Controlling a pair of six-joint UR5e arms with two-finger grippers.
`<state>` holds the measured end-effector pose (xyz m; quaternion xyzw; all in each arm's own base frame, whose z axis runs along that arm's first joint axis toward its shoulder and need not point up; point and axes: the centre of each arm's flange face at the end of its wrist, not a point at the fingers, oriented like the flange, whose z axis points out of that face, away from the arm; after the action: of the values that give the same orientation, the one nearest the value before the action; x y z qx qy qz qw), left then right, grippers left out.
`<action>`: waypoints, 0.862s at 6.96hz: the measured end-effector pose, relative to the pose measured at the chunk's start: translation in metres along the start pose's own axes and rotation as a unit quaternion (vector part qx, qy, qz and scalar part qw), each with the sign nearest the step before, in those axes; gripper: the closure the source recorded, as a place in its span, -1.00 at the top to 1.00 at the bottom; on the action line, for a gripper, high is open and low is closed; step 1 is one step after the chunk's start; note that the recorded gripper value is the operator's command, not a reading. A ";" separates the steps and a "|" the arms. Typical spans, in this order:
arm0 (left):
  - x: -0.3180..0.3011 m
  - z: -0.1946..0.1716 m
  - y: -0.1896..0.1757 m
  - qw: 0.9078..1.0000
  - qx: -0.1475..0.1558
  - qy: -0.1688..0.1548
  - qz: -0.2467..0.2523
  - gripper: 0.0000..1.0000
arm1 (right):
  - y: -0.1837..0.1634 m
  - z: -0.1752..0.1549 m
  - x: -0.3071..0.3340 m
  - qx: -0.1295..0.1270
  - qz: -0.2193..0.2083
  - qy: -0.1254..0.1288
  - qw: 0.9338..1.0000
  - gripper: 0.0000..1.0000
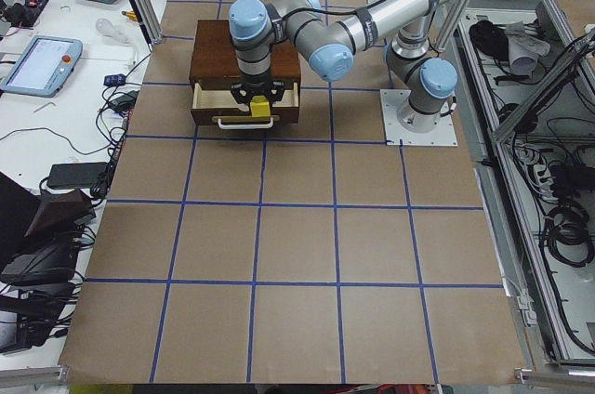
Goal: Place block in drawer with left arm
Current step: 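Lift the yellow cube and carry it over the open drawer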
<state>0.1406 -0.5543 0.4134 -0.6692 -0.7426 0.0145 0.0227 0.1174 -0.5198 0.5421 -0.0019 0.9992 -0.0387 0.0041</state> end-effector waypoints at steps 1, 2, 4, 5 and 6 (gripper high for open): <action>-0.006 0.007 -0.028 1.000 0.002 0.004 -0.003 -1.00 | 0.000 0.000 0.000 0.000 0.000 0.000 1.000 1.00; -0.012 0.016 -0.041 1.000 0.005 0.007 -0.002 -1.00 | 0.000 0.000 0.000 0.000 0.000 0.000 1.000 1.00; -0.023 0.033 -0.047 1.000 0.010 0.009 0.001 -1.00 | 0.000 0.000 0.000 0.000 0.000 0.000 1.000 1.00; -0.027 0.040 -0.047 1.000 0.012 0.011 0.002 -1.00 | 0.000 0.000 0.000 0.000 0.000 0.000 1.000 1.00; -0.031 0.048 -0.047 1.000 0.014 0.014 0.003 -1.00 | 0.000 0.000 0.000 0.000 0.000 0.000 1.000 1.00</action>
<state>0.0942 -0.5896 0.3678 -0.6711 -0.7400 0.0157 0.0419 0.1179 -0.5199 0.5418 -0.0023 0.9992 -0.0385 0.0039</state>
